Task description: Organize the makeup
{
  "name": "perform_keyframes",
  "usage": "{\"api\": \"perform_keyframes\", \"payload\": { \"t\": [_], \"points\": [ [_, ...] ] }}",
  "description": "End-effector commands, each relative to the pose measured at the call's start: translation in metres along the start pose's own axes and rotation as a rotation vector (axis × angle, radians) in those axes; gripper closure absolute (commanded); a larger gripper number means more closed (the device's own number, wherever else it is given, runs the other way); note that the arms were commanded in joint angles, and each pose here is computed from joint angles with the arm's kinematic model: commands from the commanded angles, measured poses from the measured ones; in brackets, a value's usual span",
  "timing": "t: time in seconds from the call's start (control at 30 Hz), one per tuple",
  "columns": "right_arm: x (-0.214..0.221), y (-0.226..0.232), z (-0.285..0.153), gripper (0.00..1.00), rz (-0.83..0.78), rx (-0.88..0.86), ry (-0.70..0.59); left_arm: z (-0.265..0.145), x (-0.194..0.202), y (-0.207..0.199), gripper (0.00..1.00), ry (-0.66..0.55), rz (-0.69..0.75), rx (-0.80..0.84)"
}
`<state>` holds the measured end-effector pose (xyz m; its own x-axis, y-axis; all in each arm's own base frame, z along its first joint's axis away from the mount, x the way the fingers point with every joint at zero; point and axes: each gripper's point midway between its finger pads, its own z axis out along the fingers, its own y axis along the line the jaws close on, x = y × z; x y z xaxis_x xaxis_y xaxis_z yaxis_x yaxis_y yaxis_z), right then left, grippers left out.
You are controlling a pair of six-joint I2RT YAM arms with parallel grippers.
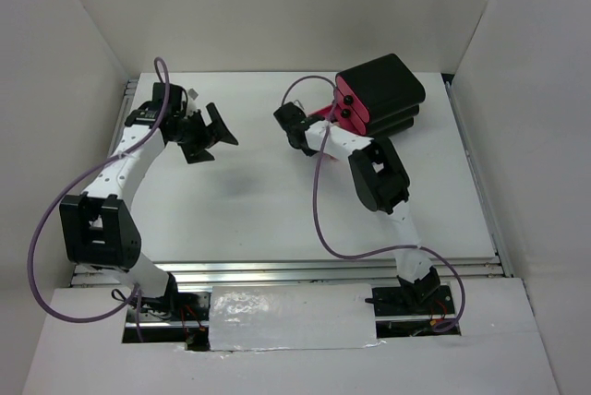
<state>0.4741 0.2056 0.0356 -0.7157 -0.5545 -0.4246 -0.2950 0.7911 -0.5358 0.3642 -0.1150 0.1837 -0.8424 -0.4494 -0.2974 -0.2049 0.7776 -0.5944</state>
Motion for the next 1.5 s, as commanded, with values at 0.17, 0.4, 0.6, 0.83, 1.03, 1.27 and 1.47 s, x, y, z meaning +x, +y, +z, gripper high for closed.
{"api": "perform_keyframes", "payload": {
  "t": [0.17,0.4,0.6,0.83,1.03,1.27,1.47],
  "points": [
    [0.001,-0.069,0.019,0.87,0.1,0.222,0.017,0.011,-0.003,0.004,0.01,0.026,0.029,0.003],
    [0.005,-0.091,0.03,0.87,0.147,0.246,0.034,0.018,-0.004,0.005,0.01,0.046,0.027,0.008],
    [0.011,-0.109,0.034,0.87,0.175,0.285,0.043,0.02,-0.004,0.005,0.01,0.048,0.028,0.011],
    [0.017,-0.119,0.032,0.88,0.159,0.356,0.035,0.022,-0.002,0.006,0.01,0.055,0.031,0.017],
    [0.022,-0.127,0.031,0.88,0.164,0.41,0.039,0.021,-0.002,0.004,0.01,0.053,0.04,0.025],
    [0.001,-0.091,0.004,0.79,0.217,0.149,-0.025,0.017,-0.002,0.005,0.01,0.035,0.041,0.016],
    [-0.047,-0.059,-0.083,0.28,0.306,-0.115,-0.227,0.005,-0.011,0.014,0.01,-0.026,0.044,-0.067]
  ]
}}
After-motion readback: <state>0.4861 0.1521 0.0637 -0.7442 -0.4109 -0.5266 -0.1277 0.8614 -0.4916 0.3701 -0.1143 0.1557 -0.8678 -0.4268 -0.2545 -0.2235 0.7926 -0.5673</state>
